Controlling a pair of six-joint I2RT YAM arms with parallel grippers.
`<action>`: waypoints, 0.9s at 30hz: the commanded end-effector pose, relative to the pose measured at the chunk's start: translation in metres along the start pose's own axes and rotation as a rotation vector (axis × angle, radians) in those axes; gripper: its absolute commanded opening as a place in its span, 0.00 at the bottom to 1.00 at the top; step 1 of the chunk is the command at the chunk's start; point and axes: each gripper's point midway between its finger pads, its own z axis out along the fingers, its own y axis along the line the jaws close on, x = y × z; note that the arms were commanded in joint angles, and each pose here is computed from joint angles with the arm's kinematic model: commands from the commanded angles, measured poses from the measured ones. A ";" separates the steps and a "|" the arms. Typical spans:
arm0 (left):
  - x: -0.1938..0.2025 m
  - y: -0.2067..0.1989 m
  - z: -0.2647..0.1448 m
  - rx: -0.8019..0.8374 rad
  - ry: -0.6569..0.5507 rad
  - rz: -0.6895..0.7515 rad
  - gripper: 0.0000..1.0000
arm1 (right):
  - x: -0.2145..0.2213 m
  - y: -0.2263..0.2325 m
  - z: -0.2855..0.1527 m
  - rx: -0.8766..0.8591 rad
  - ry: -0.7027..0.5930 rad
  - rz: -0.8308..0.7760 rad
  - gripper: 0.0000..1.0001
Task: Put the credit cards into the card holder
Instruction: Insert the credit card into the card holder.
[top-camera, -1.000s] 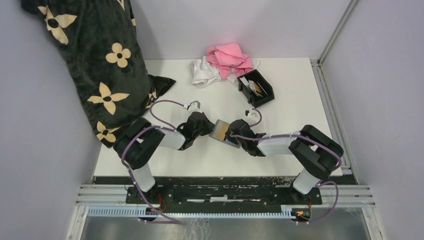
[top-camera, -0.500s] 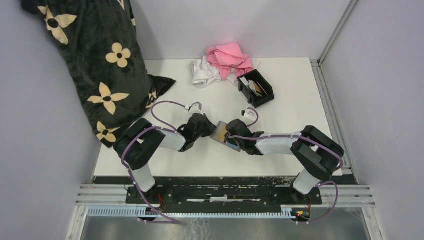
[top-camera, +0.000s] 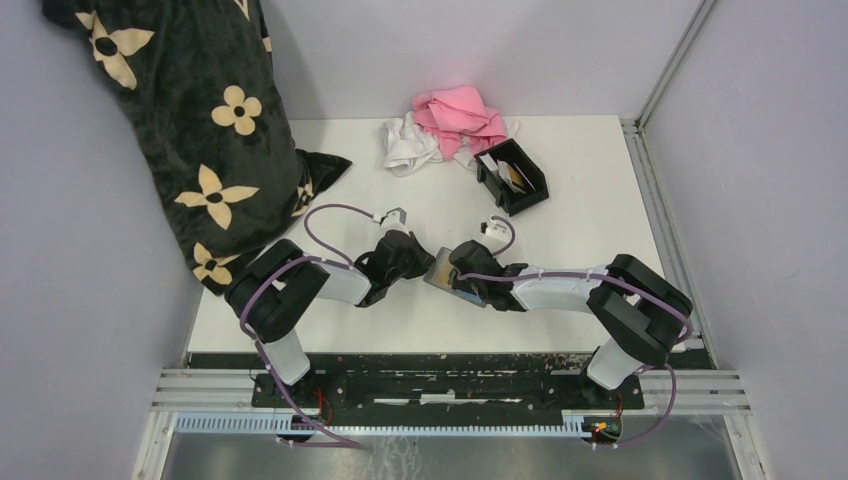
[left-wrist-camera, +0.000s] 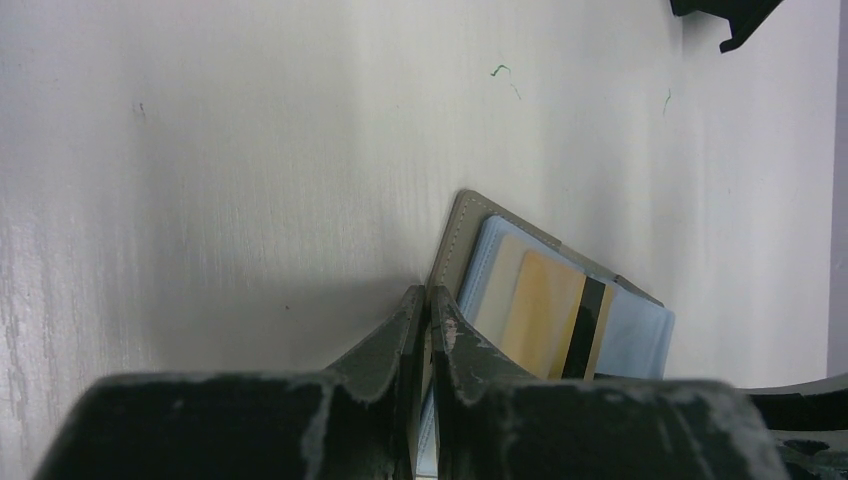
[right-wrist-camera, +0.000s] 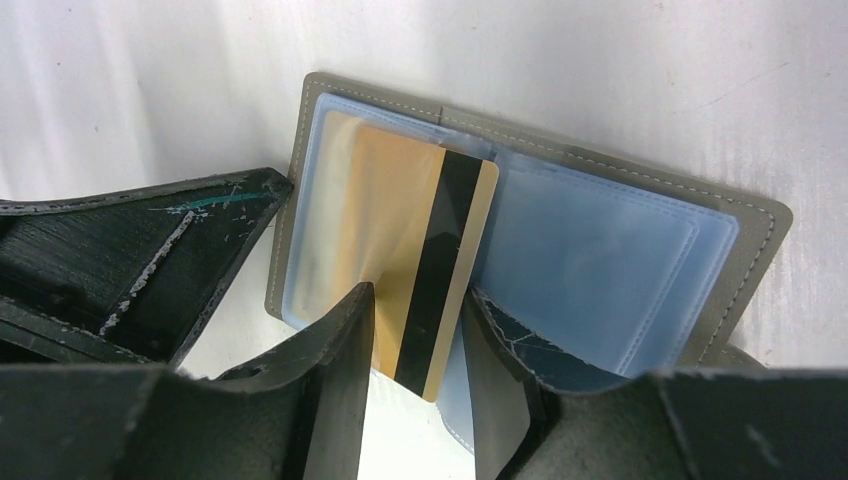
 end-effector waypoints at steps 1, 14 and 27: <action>0.089 0.085 -0.033 -0.268 0.311 0.059 0.14 | 0.023 -0.047 -0.007 0.149 0.079 -0.116 0.45; 0.091 0.083 -0.033 -0.257 0.314 0.050 0.13 | 0.016 -0.060 -0.020 0.174 0.045 -0.114 0.45; 0.096 0.079 -0.035 -0.244 0.317 0.050 0.13 | 0.015 -0.056 -0.027 0.137 0.035 -0.102 0.45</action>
